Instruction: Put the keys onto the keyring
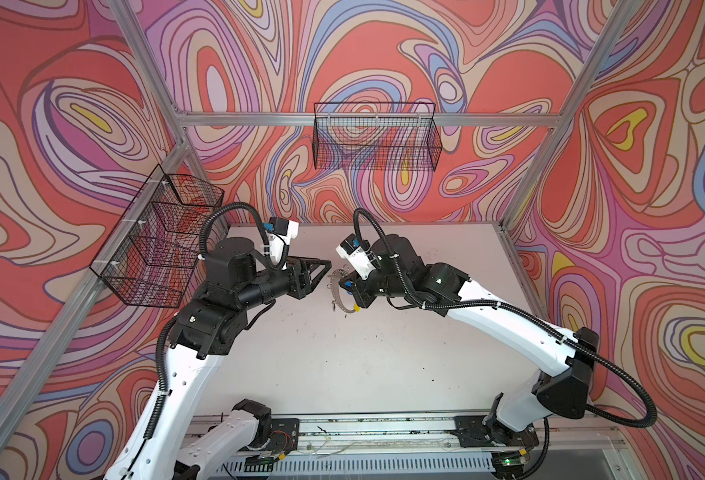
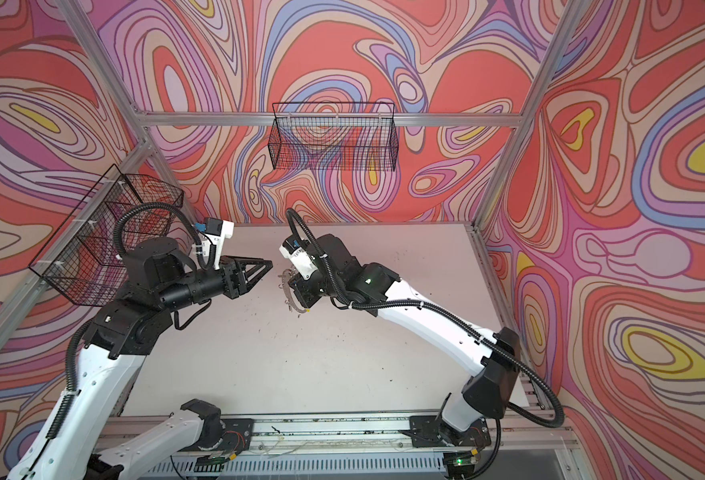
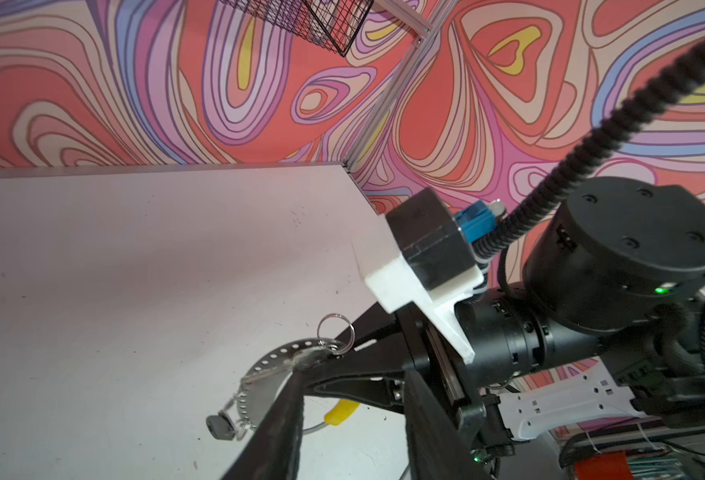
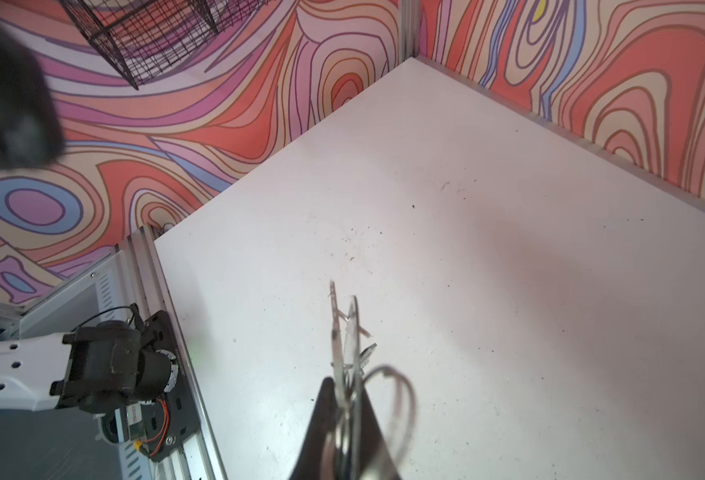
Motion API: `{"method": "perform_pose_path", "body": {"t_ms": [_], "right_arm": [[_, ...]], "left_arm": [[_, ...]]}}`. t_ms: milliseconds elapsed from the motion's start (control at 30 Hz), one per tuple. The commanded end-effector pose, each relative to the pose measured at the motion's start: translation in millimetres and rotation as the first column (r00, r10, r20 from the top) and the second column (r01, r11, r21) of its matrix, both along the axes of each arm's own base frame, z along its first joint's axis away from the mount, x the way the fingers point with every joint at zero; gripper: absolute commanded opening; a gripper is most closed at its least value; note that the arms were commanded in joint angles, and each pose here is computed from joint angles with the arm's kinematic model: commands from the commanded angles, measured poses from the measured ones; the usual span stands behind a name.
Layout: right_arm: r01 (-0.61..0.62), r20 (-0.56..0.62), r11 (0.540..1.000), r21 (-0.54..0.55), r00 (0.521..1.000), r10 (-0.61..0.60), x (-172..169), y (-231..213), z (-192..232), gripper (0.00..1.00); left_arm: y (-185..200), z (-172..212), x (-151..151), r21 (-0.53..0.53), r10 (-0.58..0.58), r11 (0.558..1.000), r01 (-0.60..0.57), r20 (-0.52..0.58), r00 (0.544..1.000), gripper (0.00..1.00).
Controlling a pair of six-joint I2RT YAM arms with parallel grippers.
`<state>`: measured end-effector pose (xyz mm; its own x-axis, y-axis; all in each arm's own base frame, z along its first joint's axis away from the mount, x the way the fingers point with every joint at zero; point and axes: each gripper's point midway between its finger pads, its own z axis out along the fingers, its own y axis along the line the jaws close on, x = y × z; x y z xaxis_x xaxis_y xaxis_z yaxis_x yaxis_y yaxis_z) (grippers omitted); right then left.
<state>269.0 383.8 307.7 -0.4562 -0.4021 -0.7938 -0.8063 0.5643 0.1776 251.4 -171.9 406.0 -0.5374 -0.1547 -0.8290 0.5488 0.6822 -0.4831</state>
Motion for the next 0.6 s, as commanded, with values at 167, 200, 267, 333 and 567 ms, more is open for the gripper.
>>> {"method": "perform_pose_path", "body": {"t_ms": [167,200,267,333,567], "right_arm": [[0.092,-0.036,0.887,-0.453,0.992,-0.121,18.0,-47.0,-57.8,0.0],[0.121,-0.025,0.841,-0.527,0.987,-0.157,23.6,-56.9,-65.9,0.0],[0.147,-0.027,0.794,-0.59,0.979,-0.202,29.3,-63.6,-81.7,0.0],[0.11,-0.117,0.808,-0.579,0.969,-0.216,27.0,-54.3,-97.2,0.0],[-0.167,-0.383,0.986,-0.006,0.911,0.152,-11.6,18.7,-61.1,0.0]], "left_arm": [[36.4,-80.9,27.7,0.199,0.241,0.955,-0.219,-0.089,0.967,0.46],[44.1,-93.0,30.7,0.238,0.284,0.938,-0.252,-0.11,0.953,0.46],[54.8,-111.4,33.5,0.269,0.341,0.917,-0.294,-0.147,0.929,0.46],[55.6,-122.9,33.3,0.254,0.35,0.919,-0.3,-0.178,0.92,0.46],[27.8,-135.5,14.0,0.163,0.164,0.978,-0.132,-0.205,0.965,0.54]]}}
